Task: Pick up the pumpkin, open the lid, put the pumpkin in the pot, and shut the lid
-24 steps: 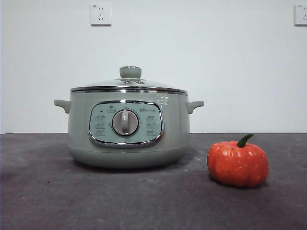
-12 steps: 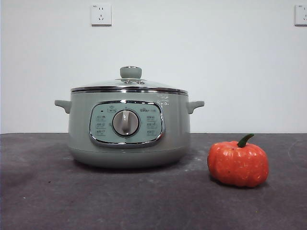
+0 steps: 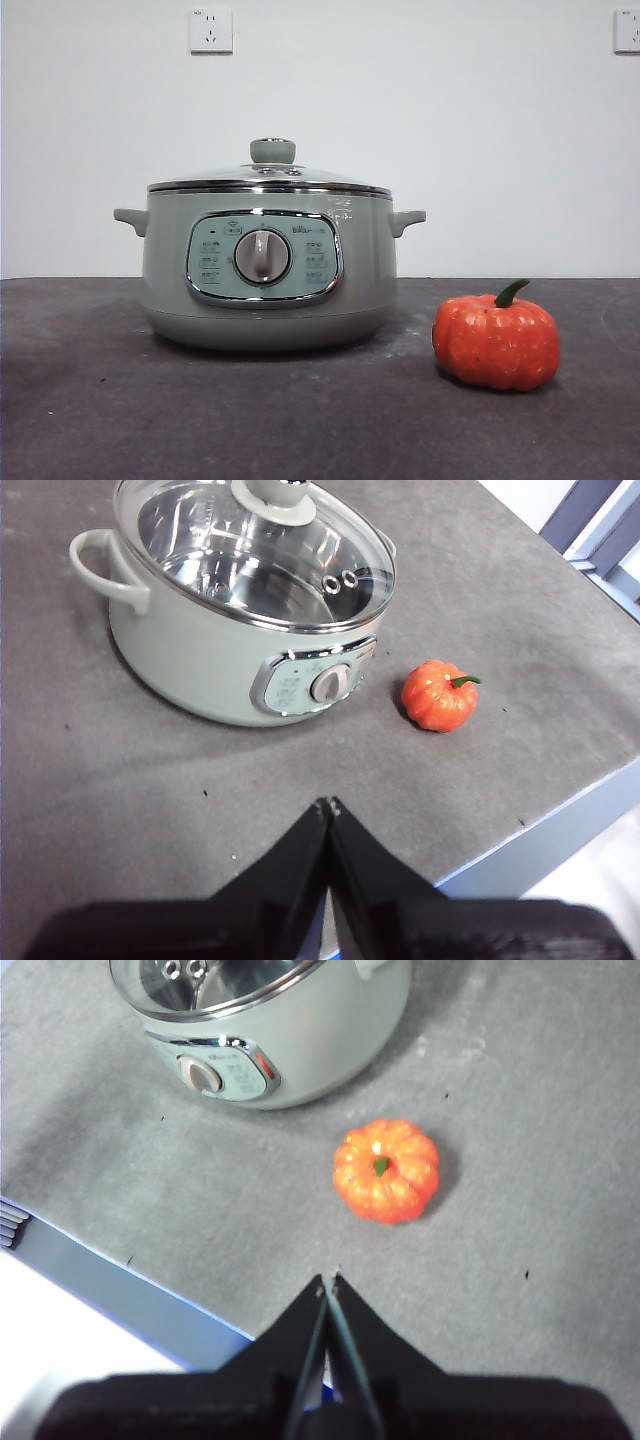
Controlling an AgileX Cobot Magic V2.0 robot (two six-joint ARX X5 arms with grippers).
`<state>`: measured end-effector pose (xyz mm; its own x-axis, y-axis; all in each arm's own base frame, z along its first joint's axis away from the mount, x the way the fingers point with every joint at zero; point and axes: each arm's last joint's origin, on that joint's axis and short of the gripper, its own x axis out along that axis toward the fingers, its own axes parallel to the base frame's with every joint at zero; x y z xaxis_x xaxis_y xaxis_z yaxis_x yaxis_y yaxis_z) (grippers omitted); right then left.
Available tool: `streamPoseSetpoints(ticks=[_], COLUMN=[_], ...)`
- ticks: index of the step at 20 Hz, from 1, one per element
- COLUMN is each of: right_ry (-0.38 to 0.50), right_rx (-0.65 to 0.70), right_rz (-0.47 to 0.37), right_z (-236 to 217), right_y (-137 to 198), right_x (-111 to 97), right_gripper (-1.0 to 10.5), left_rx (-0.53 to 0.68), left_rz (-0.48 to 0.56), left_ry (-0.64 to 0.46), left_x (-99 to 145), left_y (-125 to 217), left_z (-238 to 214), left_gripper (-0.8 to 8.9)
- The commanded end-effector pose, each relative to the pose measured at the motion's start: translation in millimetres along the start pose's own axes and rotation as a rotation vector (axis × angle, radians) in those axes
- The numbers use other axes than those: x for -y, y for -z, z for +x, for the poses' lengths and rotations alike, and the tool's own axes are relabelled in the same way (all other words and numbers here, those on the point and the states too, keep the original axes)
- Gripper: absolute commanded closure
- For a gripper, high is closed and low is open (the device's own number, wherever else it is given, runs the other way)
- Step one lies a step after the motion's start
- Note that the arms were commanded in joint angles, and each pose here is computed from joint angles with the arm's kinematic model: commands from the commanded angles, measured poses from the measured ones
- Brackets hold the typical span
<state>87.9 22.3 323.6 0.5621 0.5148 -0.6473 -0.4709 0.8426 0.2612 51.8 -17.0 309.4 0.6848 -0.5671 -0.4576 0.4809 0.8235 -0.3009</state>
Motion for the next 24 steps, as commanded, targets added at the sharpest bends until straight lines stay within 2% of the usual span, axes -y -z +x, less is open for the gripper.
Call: streamPoseSetpoints(ticks=[1, 2, 3, 4, 5, 6, 7, 10, 17, 24], right_ry=[0.000, 0.000, 0.000, 0.000, 0.000, 0.000, -0.004, -0.094, -0.152, -0.036], right_rx=[0.009, 0.009, 0.010, 0.013, 0.017, 0.021, 0.026, 0.047, -0.047, -0.243], right_rz=[-0.020, -0.019, -0.020, -0.016, -0.001, 0.011, 0.010, -0.001, -0.009, -0.082], right_z=[-1.0, -1.0, -1.1, -1.1, -1.2, -1.2, -1.2, -0.7, 26.8, 102.0], right_y=[-0.2, -0.3, -0.4, -0.7, -1.2, -1.6, -2.1, -4.5, -19.9, -41.9], right_x=[-0.5, -0.5, -0.5, -0.5, -0.5, -0.5, -0.6, -2.8, 1.6, 6.9], right_gripper=[9.4, 9.4, 8.7, 7.1, 4.8, 2.9, 1.9, 1.9, 2.0, 1.9], left_rx=[0.007, 0.008, 0.006, 0.005, 0.006, 0.006, 0.006, 0.005, 0.005, 0.006], left_rz=[0.031, 0.027, 0.023, 0.023, 0.023, 0.024, 0.024, 0.023, 0.023, 0.024], left_ry=[0.018, 0.024, 0.023, 0.023, 0.023, 0.023, 0.023, 0.023, 0.029, 0.029], left_x=[2.1, 2.3, 2.1, 2.1, 2.1, 2.1, 2.1, 1.5, 1.7, 1.7], left_y=[-3.9, -4.1, -4.2, -4.2, -4.2, -4.3, -4.3, -5.1, -5.2, -5.2], left_z=[-1.9, -2.0, -1.7, -1.7, -1.7, -1.7, -1.7, -0.8, -0.9, -0.8], left_gripper=[7.99, 6.85, 4.64, 2.15, 0.80, 0.58, 0.59, 0.59, 0.59, 0.59])
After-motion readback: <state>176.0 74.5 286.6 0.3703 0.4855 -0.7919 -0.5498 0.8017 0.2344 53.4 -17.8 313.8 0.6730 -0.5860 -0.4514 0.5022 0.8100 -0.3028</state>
